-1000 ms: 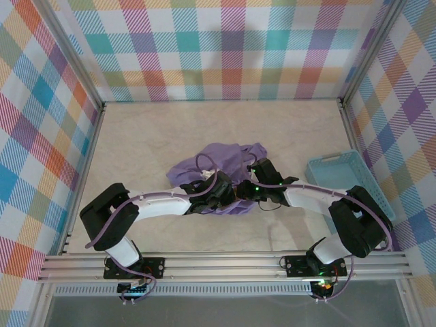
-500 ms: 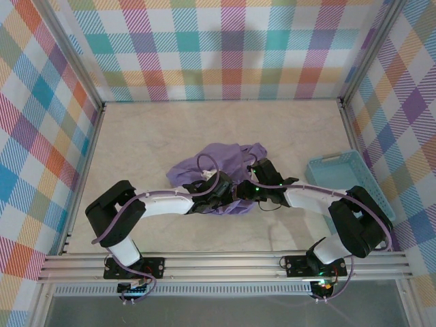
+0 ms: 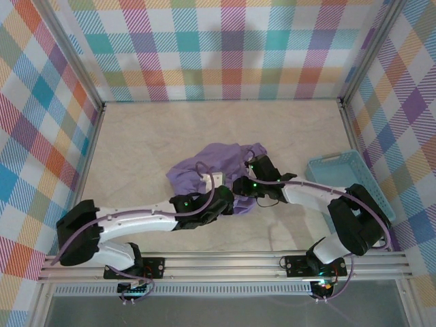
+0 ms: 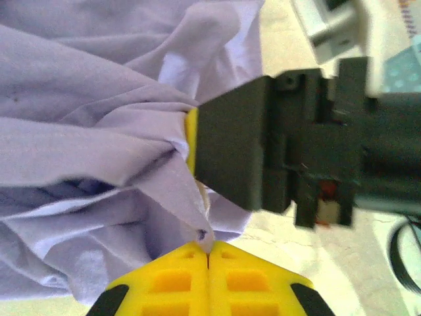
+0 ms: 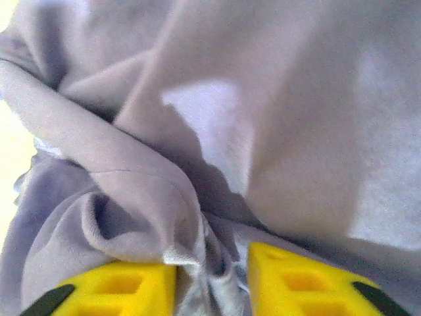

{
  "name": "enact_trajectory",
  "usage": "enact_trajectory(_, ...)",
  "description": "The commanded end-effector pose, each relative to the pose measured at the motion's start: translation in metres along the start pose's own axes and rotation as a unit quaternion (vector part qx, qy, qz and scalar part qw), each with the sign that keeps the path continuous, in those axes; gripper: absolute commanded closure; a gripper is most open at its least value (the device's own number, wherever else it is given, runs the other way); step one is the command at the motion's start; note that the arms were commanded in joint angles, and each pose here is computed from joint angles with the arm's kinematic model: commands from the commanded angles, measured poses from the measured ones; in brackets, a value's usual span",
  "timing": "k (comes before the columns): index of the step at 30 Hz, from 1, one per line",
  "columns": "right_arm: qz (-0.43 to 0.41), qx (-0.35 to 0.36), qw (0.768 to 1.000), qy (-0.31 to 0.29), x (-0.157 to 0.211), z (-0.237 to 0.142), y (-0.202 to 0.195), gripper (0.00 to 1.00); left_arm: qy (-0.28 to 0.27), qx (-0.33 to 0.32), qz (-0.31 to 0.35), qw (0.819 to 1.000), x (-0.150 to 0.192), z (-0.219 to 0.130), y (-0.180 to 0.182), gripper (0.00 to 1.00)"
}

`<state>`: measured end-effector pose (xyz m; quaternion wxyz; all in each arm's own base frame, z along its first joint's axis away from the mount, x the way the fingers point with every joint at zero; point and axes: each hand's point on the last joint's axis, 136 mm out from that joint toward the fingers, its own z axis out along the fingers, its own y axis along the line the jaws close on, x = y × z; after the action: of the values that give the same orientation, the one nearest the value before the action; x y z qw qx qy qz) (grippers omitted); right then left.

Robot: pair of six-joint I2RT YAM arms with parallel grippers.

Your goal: Fold the inside-out t-shirt

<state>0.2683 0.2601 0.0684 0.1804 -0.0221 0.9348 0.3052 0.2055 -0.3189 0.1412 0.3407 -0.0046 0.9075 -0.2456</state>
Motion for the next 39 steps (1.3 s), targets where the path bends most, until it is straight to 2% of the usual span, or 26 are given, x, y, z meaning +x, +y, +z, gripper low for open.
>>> enact_trajectory(1,-0.015,-0.012,1.000,-0.003,-0.008,-0.006,0.010,0.58,-0.036,-0.052,0.037,0.997,-0.005,-0.018,0.025,1.00)
enact_trajectory(7,-0.062,-0.010,0.997,-0.052,-0.016,-0.042,0.017,0.44,-0.101,-0.068,0.031,0.992,-0.040,-0.054,0.039,1.00)
enact_trajectory(11,-0.085,0.063,0.991,-0.077,-0.024,-0.059,-0.005,0.34,-0.169,-0.101,0.021,0.980,-0.071,-0.097,0.069,1.00)
enact_trajectory(15,-0.064,0.122,0.988,-0.075,-0.033,-0.063,-0.034,0.31,-0.213,-0.145,0.003,0.966,-0.096,-0.138,0.111,1.00)
enact_trajectory(20,-0.005,0.151,0.987,-0.054,-0.036,-0.056,-0.064,0.30,-0.238,-0.213,-0.020,0.947,-0.114,-0.174,0.163,1.00)
enact_trajectory(28,0.008,0.131,0.991,-0.040,-0.046,-0.035,-0.062,0.31,-0.213,-0.337,-0.042,0.916,-0.117,-0.202,0.223,1.00)
enact_trajectory(35,-0.023,0.049,0.998,-0.026,-0.064,-0.018,-0.023,0.43,-0.172,-0.351,-0.053,0.919,-0.113,-0.186,0.234,1.00)
enact_trajectory(39,-0.023,0.047,0.999,-0.001,-0.056,-0.003,-0.018,0.45,-0.164,-0.341,-0.058,0.924,-0.112,-0.176,0.233,1.00)
